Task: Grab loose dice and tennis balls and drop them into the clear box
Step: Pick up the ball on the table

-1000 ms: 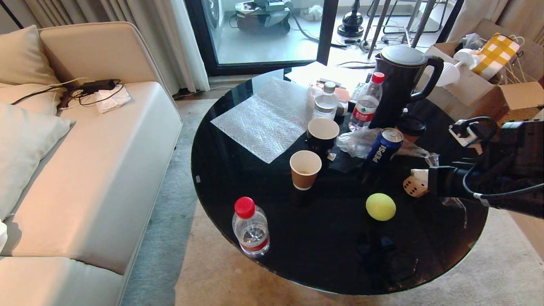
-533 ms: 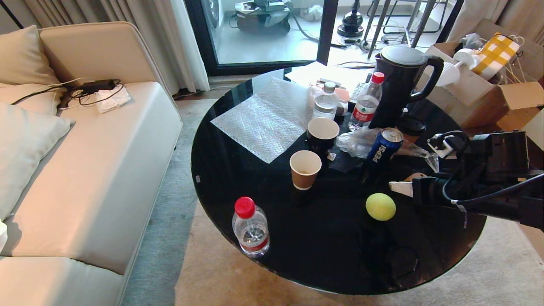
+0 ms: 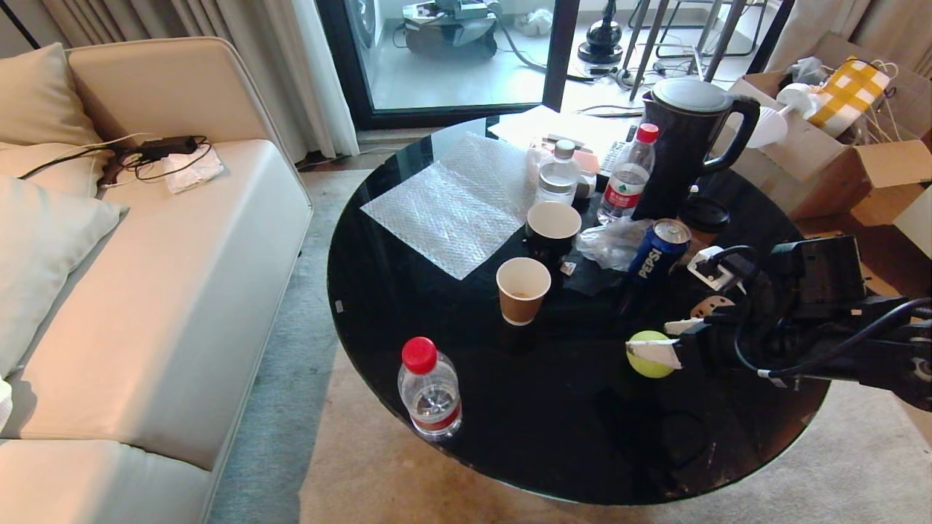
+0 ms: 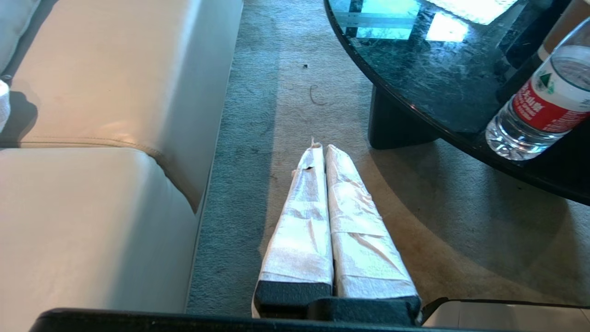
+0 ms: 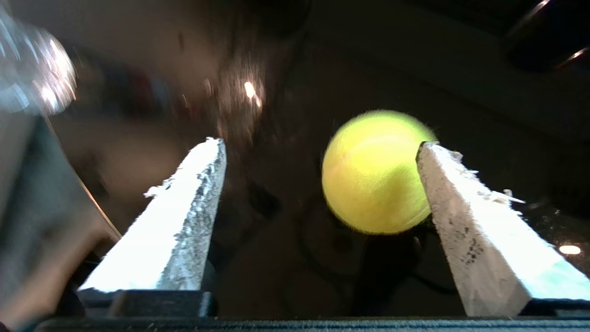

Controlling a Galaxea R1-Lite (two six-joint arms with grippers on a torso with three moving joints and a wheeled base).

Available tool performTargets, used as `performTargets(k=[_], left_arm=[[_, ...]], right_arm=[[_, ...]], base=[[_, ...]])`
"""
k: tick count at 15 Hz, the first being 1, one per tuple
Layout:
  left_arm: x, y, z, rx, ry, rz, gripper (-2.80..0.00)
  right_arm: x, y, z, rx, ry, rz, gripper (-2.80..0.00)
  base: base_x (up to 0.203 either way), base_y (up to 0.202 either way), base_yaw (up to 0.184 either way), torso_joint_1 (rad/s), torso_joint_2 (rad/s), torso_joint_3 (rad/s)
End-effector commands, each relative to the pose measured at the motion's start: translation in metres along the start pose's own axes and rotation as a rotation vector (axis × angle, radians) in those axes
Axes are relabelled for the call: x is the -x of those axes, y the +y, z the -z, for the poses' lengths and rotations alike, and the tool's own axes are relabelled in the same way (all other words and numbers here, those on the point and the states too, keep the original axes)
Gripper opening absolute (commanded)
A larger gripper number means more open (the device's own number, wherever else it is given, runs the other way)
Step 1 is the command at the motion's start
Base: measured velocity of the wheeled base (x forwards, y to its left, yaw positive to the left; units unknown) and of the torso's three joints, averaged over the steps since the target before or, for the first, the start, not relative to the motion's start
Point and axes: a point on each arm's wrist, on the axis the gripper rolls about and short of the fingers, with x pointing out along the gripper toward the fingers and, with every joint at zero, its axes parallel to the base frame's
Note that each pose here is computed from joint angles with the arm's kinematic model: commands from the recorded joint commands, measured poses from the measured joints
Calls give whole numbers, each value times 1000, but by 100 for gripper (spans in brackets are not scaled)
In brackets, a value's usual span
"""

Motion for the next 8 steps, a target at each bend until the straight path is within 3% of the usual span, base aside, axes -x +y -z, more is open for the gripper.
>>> performTargets(k=[1, 8], left_arm=[[0, 0, 0, 0, 0, 0, -280], [0, 0, 0, 0, 0, 0, -280]], right_arm=[[-9, -3, 6, 48, 35, -9, 0], [-9, -17, 7, 55, 28, 25, 0]], base=[[0, 0, 0, 0, 0, 0], [0, 0, 0, 0, 0, 0]])
